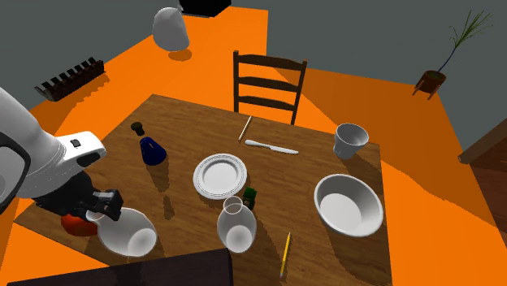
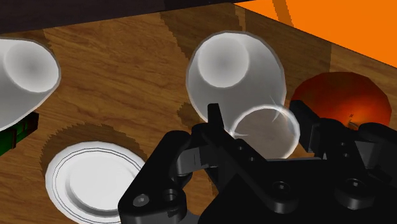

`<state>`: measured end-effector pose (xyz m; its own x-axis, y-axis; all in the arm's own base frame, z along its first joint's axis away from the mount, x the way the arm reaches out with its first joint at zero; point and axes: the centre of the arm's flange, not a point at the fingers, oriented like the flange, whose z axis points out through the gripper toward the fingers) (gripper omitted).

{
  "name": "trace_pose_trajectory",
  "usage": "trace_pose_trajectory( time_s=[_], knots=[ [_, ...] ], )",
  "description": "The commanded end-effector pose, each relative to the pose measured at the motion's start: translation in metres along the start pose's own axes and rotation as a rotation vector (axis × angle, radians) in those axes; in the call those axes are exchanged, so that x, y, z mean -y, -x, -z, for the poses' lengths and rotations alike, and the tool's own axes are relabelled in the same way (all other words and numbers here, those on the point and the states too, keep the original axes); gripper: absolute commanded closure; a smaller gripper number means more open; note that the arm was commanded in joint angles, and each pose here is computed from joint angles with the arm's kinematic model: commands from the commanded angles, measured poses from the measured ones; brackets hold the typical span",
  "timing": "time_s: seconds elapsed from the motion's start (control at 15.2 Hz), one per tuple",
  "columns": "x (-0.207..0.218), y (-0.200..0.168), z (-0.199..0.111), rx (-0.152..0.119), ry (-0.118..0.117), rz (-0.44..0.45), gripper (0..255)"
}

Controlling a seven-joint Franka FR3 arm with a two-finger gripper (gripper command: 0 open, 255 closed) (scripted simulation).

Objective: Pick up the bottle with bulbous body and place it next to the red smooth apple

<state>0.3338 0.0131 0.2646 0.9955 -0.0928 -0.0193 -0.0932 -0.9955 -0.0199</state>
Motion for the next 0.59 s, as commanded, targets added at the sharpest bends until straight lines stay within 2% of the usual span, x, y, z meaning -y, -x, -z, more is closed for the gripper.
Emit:
trace_pose_trajectory(
  time_s=[0.0, 0.07, 0.13, 0.46, 0.53],
  knots=[
    [0.0, 0.0, 0.0, -0.001, 0.0, 0.0, 255],
    [0.0, 0.0, 0.0, -0.001, 0.0, 0.0, 255],
    [0.0, 0.0, 0.0, -0.001, 0.0, 0.0, 0],
    [0.0, 0.0, 0.0, -0.001, 0.0, 0.0, 0],
    [0.0, 0.0, 0.013, -0.001, 0.0, 0.0, 0]
  ],
)
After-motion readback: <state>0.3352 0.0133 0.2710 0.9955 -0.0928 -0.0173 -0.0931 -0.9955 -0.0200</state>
